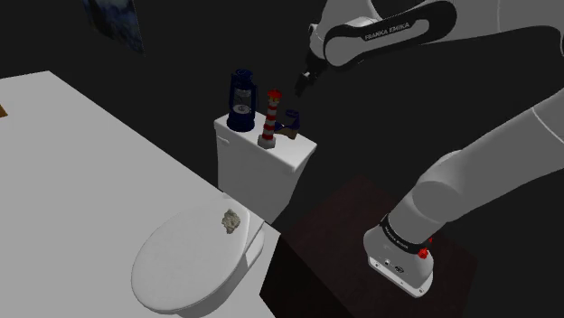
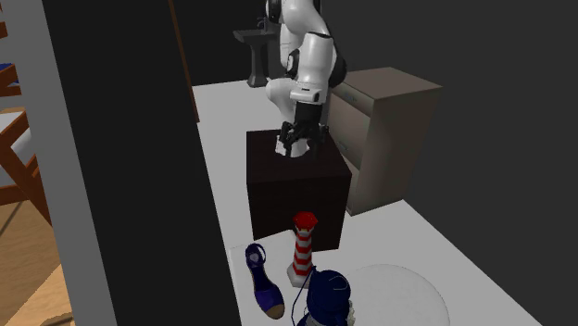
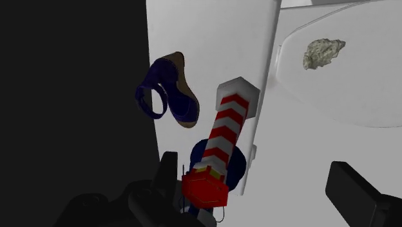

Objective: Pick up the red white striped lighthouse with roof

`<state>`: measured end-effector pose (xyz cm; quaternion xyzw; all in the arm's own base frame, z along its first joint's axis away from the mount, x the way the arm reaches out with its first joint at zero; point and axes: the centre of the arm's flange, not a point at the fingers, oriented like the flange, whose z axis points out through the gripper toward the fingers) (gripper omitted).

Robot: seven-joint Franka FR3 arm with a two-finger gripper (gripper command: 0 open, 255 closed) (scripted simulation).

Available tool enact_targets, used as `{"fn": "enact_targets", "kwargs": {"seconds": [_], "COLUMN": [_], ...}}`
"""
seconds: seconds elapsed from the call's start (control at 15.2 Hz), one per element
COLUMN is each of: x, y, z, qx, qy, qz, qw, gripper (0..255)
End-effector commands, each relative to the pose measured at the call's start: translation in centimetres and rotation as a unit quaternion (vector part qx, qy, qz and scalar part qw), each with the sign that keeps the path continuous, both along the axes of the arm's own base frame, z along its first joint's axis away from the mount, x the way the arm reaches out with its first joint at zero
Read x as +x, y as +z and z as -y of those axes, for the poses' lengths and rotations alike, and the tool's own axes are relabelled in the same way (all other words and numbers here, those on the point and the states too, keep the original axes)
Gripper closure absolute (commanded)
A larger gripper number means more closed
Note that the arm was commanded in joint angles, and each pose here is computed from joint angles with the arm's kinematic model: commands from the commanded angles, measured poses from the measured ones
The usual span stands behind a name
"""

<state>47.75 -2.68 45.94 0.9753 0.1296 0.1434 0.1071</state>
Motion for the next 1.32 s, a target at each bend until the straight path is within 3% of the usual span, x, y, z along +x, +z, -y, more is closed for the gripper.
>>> {"fn": "enact_targets", "kwargs": {"seconds": [0.0,0.73,1.25], "x": [1.7,12.8,13.0], "y": [-1.6,-8.9,-13.1], "z": [0.5,1.9,1.9], "qx": [-0.005,-0.034,-0.034], "qy": [0.007,0.042,0.043], "qz": [0.012,0.07,0.071], "qw": [0.9999,0.9961,0.996], "gripper": [0,0,0]}}
